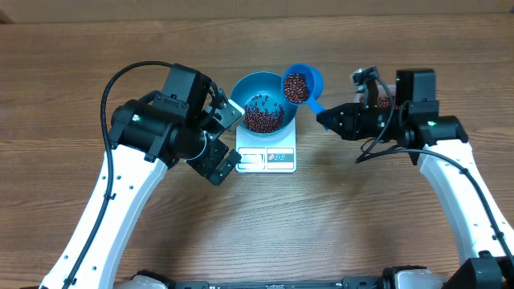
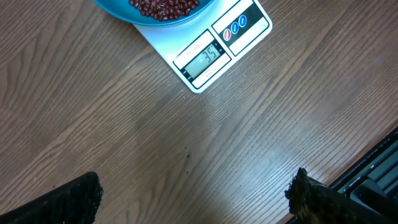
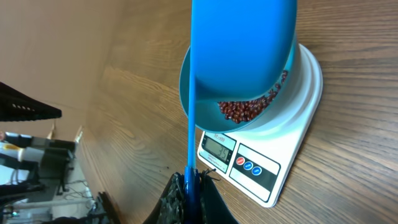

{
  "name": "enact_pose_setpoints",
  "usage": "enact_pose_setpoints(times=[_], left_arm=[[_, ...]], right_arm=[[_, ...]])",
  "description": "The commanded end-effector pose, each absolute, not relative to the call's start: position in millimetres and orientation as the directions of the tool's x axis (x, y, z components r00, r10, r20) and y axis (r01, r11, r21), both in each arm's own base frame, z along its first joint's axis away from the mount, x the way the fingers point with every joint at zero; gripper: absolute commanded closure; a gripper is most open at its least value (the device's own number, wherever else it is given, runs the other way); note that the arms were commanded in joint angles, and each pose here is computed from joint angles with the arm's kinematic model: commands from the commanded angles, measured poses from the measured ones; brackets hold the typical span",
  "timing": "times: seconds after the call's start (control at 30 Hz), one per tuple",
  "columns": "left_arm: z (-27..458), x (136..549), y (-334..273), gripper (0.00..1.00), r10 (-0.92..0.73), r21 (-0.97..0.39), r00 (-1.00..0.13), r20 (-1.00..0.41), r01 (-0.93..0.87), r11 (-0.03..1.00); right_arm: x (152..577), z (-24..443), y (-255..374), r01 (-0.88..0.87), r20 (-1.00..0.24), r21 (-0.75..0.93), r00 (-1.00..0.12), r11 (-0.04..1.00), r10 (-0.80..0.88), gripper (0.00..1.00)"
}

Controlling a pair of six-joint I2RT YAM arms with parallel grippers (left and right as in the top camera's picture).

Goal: Scoop item into bowl and weigh 150g on scale
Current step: 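Carry the filled scoop with the right gripper over the teal bowl, then tilt the scoop with the right gripper, pouring beans into the bowl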

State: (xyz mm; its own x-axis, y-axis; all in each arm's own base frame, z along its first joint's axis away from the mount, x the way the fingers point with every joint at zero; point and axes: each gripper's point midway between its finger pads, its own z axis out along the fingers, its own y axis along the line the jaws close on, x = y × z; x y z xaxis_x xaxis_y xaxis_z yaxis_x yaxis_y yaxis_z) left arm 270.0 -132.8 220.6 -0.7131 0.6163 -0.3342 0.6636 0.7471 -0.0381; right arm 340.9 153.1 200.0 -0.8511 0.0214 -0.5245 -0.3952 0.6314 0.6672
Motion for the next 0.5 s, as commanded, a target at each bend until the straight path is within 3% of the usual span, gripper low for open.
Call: enact_pose_setpoints(times=[0.0, 0.47], left_arm=[[223.4, 267.9, -133.9, 0.0, 0.627, -0.043, -0.696, -0.351, 0.681, 0.731], [223.4, 267.9, -133.9, 0.0, 0.627, -0.043, -0.696, -0.351, 0.681, 0.731]], right_arm=[[345.1, 219.3, 158.9, -0.442, -0.588, 0.618, -0.809, 0.65, 0.009, 0.96], [348.9, 211.5, 182.0, -0.483, -0.641, 0.5, -0.765, 0.719, -0.067, 0.96]])
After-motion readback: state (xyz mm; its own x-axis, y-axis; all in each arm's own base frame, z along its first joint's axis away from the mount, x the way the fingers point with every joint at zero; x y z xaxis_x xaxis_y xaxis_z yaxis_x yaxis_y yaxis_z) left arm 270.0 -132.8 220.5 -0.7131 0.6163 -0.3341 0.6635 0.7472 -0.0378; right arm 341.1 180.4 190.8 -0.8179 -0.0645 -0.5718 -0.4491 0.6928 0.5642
